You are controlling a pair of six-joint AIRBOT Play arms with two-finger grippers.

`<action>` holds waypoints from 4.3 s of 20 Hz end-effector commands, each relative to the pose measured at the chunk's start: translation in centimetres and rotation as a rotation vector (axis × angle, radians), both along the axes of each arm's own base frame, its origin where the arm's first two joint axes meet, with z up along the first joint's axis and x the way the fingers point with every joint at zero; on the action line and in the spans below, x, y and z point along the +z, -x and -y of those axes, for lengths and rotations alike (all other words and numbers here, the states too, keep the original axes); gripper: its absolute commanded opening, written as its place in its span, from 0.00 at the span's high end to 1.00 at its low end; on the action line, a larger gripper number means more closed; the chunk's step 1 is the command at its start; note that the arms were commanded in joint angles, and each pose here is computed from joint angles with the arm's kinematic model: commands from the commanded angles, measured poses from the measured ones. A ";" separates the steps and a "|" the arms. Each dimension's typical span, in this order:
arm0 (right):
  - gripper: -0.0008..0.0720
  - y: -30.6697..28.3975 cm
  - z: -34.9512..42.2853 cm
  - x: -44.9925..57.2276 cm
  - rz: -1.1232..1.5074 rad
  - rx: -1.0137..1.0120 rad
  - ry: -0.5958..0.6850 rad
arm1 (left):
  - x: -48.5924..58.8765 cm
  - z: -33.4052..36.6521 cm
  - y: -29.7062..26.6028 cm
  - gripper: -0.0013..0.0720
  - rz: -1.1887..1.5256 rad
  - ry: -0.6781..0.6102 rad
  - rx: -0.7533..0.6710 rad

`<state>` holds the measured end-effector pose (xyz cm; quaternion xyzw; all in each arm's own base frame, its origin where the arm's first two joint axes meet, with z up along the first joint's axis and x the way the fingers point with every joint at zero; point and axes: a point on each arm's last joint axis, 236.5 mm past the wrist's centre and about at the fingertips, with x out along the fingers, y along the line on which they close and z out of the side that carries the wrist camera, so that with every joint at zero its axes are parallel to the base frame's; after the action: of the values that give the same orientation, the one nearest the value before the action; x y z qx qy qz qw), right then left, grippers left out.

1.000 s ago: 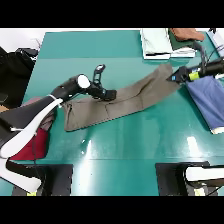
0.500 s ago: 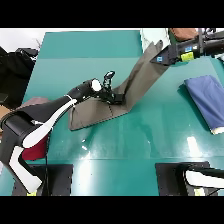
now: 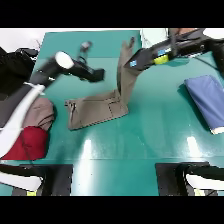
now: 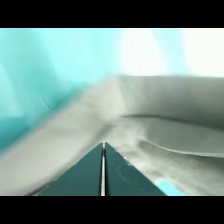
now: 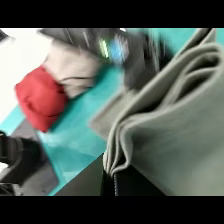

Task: Fold the shirts.

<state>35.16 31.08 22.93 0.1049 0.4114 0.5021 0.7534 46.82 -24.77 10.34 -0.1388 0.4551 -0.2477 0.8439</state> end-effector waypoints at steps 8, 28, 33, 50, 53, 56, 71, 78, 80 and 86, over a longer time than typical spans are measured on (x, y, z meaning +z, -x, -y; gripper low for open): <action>0.52 6.4 -22.1 -8.1 0.075 0.222 -0.097 | 18.6 -20.4 4.7 0.95 0.398 -0.183 0.354; 0.23 -3.1 2.3 -30.0 -0.601 -0.192 0.133 | 13.9 -8.3 3.3 0.95 0.345 -0.145 0.083; 0.63 -3.0 -6.0 -30.5 -0.569 -0.063 0.097 | 13.8 -7.9 3.6 0.95 0.332 -0.127 0.075; 0.97 -14.6 34.4 -12.4 -0.161 -0.786 0.209 | 15.8 0.2 6.3 0.95 0.411 -0.030 -0.080; 0.97 -13.5 43.8 -10.9 -0.137 -0.997 0.176 | 15.9 0.4 6.5 0.95 0.403 -0.011 -0.081; 0.97 -13.2 49.2 -9.5 -0.099 -1.140 0.098 | 15.9 0.4 6.5 0.95 0.380 0.012 -0.057; 0.97 -12.2 51.8 2.6 0.187 -1.142 0.232 | 15.5 0.6 6.9 0.95 0.351 0.018 -0.066; 0.97 -5.3 53.6 -0.8 0.049 -1.237 0.291 | 15.1 0.6 7.2 0.95 0.339 0.004 -0.080; 0.97 -1.8 54.6 -3.5 -0.037 -1.290 0.323 | 15.1 0.6 7.2 0.95 0.339 0.004 -0.080; 0.95 9.3 56.2 -13.7 -0.359 -1.412 0.450 | 15.1 0.6 7.2 0.95 0.353 -0.011 -0.096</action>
<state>31.11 -24.80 13.80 0.2511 0.4043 -0.1765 0.8616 39.59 -25.37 25.42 -0.0718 0.3084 -0.3042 0.8984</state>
